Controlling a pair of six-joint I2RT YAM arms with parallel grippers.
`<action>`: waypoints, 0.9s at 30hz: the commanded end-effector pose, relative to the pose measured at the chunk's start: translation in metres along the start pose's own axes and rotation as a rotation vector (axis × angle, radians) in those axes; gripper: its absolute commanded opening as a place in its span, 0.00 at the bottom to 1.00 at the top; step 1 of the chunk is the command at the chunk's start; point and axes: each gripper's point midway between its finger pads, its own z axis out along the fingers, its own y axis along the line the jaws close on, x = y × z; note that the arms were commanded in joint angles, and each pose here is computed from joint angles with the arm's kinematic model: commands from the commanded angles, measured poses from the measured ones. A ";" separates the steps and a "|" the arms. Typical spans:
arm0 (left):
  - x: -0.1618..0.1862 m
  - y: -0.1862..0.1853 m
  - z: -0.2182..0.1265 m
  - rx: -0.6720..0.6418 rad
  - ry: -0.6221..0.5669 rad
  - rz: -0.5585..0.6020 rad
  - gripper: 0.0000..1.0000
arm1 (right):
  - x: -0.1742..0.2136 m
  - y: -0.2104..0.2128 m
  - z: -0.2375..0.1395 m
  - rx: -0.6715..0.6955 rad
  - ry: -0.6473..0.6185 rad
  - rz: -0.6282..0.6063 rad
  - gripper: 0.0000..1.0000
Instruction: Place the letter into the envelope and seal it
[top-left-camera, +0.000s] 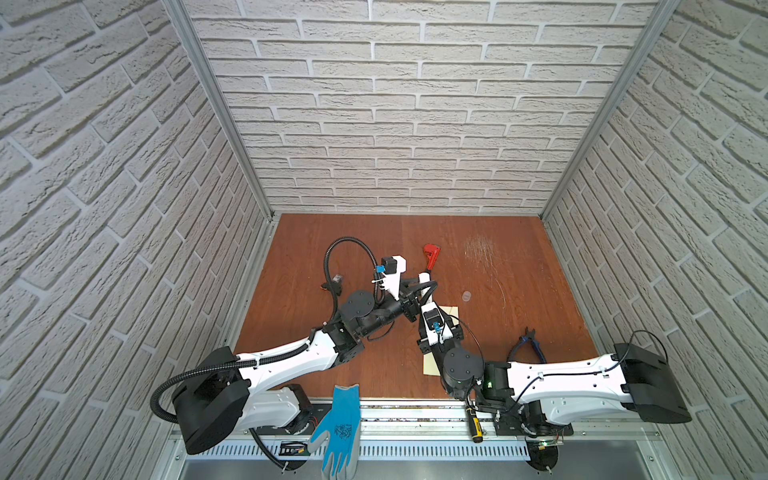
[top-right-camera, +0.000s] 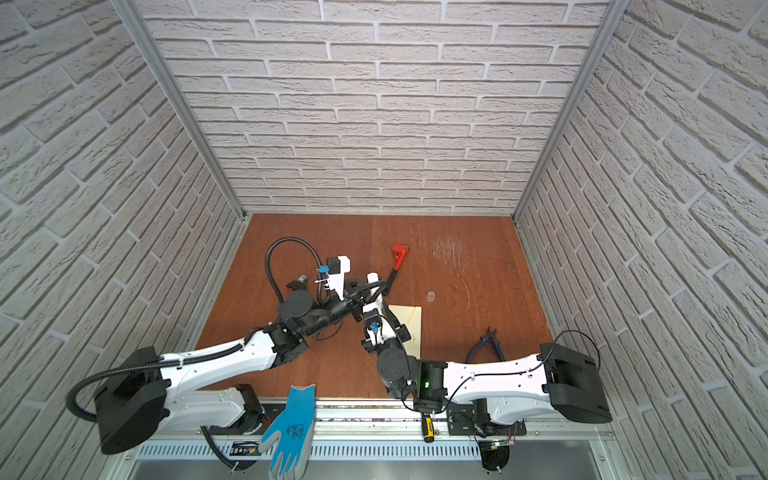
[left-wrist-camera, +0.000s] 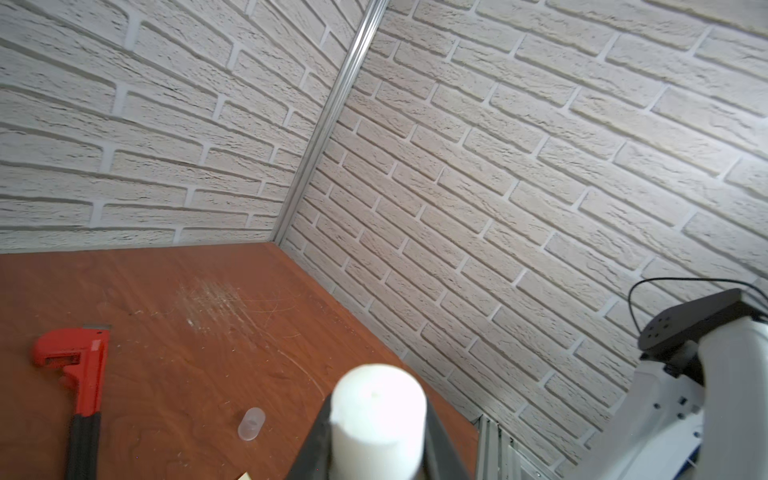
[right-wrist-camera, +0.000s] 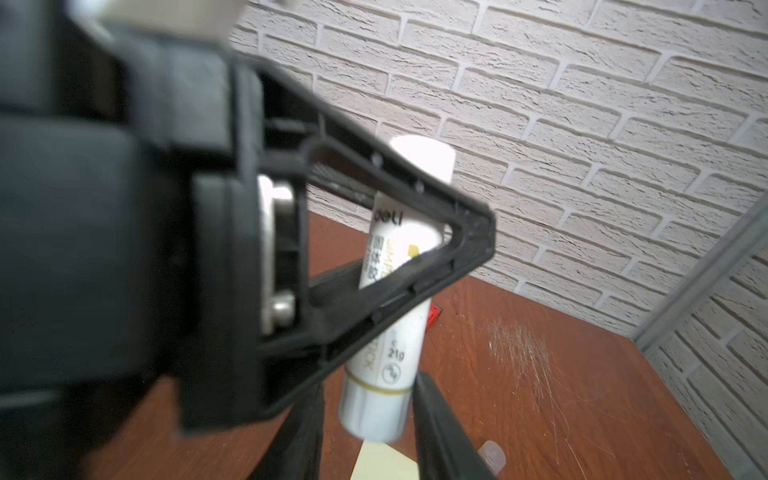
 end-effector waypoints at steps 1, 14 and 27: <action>0.009 0.017 -0.006 -0.062 0.033 0.025 0.00 | -0.038 0.013 -0.019 -0.165 -0.089 0.105 0.46; -0.026 -0.003 -0.026 0.121 0.028 0.002 0.00 | -0.027 -0.025 -0.060 -0.418 -0.047 0.024 0.55; -0.037 -0.053 -0.017 0.412 0.064 -0.001 0.00 | -0.029 -0.016 -0.080 -0.712 0.028 0.163 0.58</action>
